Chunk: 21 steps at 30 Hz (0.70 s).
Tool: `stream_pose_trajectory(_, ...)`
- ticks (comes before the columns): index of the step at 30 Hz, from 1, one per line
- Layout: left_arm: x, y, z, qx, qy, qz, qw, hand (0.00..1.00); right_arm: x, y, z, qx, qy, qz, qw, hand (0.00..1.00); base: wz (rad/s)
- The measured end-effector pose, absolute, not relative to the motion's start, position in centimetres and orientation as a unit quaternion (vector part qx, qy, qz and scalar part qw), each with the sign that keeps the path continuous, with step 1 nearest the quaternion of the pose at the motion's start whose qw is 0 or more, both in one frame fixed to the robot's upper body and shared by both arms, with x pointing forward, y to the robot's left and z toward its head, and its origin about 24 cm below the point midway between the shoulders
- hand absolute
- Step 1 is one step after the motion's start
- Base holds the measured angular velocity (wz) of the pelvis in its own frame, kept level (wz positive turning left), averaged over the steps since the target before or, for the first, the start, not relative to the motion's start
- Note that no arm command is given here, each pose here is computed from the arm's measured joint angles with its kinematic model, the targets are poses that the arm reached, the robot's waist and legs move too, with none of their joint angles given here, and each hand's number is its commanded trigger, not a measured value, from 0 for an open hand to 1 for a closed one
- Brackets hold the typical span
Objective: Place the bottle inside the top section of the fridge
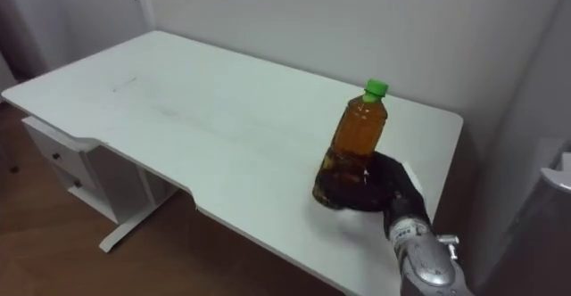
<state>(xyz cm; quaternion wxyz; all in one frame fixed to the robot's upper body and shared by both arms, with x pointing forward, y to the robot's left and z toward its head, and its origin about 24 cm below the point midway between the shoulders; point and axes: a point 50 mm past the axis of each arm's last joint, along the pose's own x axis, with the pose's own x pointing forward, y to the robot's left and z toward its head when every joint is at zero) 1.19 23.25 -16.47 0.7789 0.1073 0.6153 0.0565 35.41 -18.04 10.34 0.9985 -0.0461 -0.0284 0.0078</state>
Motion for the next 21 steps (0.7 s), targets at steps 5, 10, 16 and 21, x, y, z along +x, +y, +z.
stream_pose_trajectory(5,1.2,23.6,-16.3,0.119,0.615,0.046,0.778,0.00,34.7,-16.9,12.9,-0.050,-0.085,0.050,0.994,1.00,-0.01)
stream_pose_trajectory(10,1.9,24.0,-16.2,0.142,0.615,0.042,0.774,0.00,33.6,-16.3,13.0,-0.058,-0.102,0.082,0.990,1.00,-0.06)
stream_pose_trajectory(16,2.4,24.1,-16.2,0.128,0.612,0.048,0.779,0.00,33.1,-15.7,14.6,-0.083,-0.134,0.099,0.982,1.00,-0.09)
stream_pose_trajectory(21,3.0,24.2,-16.2,0.129,0.612,0.040,0.779,0.00,32.3,-15.0,16.5,-0.086,-0.171,0.114,0.975,1.00,-0.02)
